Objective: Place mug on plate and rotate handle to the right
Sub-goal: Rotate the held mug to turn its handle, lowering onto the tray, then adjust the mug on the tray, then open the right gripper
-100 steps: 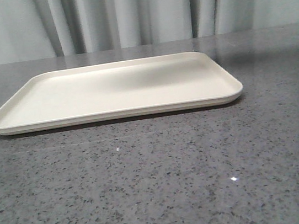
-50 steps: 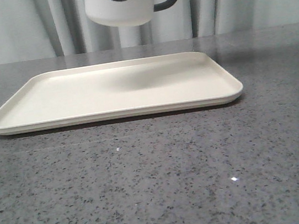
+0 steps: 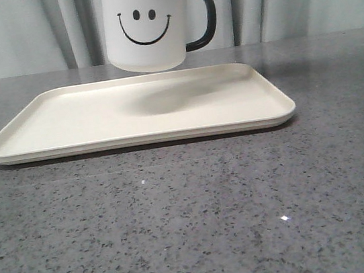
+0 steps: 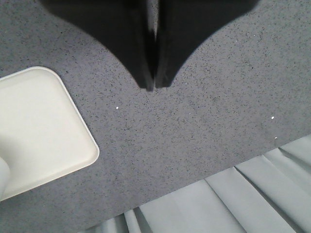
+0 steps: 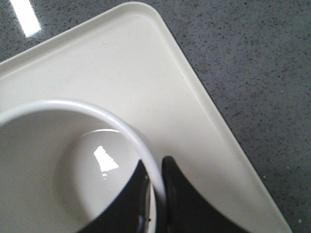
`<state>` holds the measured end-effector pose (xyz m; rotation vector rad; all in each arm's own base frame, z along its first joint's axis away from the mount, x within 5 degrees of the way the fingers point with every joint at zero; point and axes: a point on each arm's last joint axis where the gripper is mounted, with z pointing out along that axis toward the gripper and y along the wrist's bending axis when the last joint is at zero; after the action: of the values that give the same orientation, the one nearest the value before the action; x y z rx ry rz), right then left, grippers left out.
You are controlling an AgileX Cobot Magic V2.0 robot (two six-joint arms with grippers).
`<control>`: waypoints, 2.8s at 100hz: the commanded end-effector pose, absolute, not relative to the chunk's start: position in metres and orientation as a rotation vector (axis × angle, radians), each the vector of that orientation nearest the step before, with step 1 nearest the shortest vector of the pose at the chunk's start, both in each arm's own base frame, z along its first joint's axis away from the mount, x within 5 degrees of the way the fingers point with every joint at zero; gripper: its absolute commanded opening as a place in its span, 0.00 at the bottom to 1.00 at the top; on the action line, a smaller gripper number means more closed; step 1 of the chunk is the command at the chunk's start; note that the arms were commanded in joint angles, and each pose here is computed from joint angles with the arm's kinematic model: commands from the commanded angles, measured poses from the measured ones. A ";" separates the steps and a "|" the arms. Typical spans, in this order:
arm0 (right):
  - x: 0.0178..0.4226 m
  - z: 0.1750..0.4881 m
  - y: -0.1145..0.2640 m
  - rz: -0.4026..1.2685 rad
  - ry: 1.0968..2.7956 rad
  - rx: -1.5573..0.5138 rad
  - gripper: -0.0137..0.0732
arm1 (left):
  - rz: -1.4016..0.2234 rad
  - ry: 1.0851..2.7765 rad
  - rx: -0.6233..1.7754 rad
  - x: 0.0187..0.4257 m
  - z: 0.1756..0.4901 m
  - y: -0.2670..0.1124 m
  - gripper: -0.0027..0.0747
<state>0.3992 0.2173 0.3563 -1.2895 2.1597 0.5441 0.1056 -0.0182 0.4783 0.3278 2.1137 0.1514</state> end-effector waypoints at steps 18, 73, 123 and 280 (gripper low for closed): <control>0.386 0.371 0.219 0.607 2.150 -1.332 0.03 | 0.150 2.074 0.305 0.105 0.485 -0.016 0.01; 0.385 0.362 0.230 0.625 2.164 -1.355 0.03 | 0.150 2.074 0.305 0.105 0.485 -0.016 0.01; 0.386 0.350 0.230 0.629 2.204 -1.364 0.03 | 0.150 2.074 0.305 0.105 0.485 -0.016 0.01; 0.389 0.342 0.232 0.646 2.222 -1.362 0.03 | 0.150 2.074 0.305 0.105 0.485 -0.016 0.01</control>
<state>0.4086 0.2369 0.3084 -1.3228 2.2647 0.5834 0.1058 -0.0183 0.4777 0.3287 2.1156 0.1522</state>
